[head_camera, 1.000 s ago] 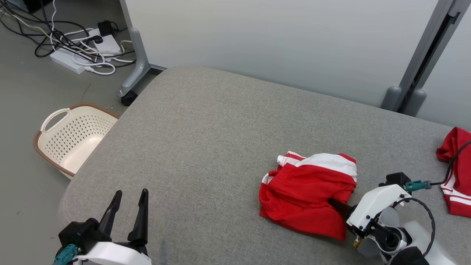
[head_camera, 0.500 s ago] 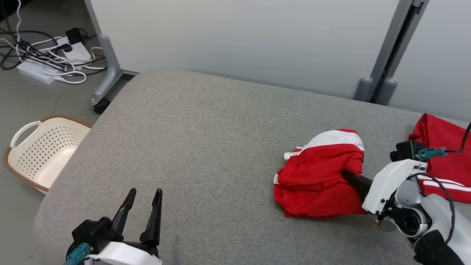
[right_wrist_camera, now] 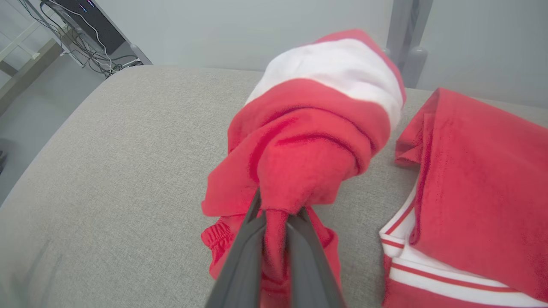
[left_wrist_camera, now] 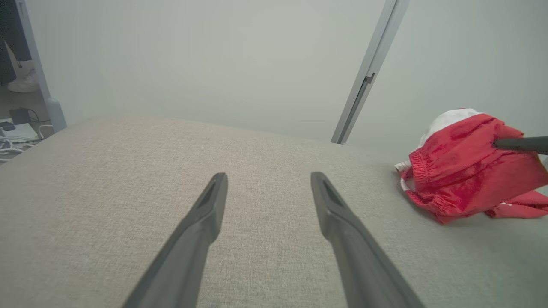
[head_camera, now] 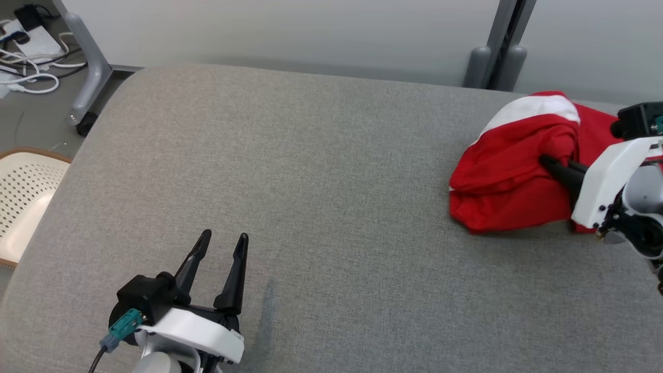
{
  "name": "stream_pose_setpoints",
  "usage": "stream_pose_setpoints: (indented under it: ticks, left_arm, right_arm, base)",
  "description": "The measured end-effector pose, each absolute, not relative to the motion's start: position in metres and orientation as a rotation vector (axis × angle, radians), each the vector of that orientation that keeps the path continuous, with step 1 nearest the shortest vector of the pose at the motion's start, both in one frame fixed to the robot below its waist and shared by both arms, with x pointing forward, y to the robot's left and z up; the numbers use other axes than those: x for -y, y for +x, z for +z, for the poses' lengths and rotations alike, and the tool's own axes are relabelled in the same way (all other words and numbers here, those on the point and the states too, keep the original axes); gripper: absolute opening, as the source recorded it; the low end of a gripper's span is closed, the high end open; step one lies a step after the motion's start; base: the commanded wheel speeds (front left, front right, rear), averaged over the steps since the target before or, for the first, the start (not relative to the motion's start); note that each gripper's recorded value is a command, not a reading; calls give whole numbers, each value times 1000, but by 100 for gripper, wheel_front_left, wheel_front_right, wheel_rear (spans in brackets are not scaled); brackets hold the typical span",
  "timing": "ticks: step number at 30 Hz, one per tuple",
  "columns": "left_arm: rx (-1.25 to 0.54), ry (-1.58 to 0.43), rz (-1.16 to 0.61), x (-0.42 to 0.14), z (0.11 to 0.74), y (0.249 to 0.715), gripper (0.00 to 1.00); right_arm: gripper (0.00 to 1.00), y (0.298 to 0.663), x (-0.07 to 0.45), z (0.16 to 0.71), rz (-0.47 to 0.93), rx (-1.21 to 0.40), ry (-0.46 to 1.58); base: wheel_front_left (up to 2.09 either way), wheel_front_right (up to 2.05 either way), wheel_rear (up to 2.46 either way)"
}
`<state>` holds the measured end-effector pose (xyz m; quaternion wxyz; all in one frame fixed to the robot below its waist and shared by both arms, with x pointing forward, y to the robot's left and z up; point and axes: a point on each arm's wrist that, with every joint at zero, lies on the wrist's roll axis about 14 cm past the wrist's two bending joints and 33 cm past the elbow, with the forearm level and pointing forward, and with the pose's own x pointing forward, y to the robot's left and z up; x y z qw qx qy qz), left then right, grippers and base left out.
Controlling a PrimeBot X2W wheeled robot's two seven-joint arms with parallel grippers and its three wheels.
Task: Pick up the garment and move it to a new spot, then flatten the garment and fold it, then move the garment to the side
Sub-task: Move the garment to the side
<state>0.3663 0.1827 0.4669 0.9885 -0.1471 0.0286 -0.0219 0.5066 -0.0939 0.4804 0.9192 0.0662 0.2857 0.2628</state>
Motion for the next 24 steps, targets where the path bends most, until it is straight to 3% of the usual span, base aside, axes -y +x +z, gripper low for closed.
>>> stream_pose_setpoints:
  ticks: [15,24]
  left_arm:
    - [-157,-294,-129,-155,431,406,100]
    - [-182,-293,-144,-151,420,414,100]
  right_arm:
    - [0,564,171,457,403,-631,4]
    - [0,570,210,446,343,-695,-122]
  base:
    - [0,0,0]
    - [0,0,0]
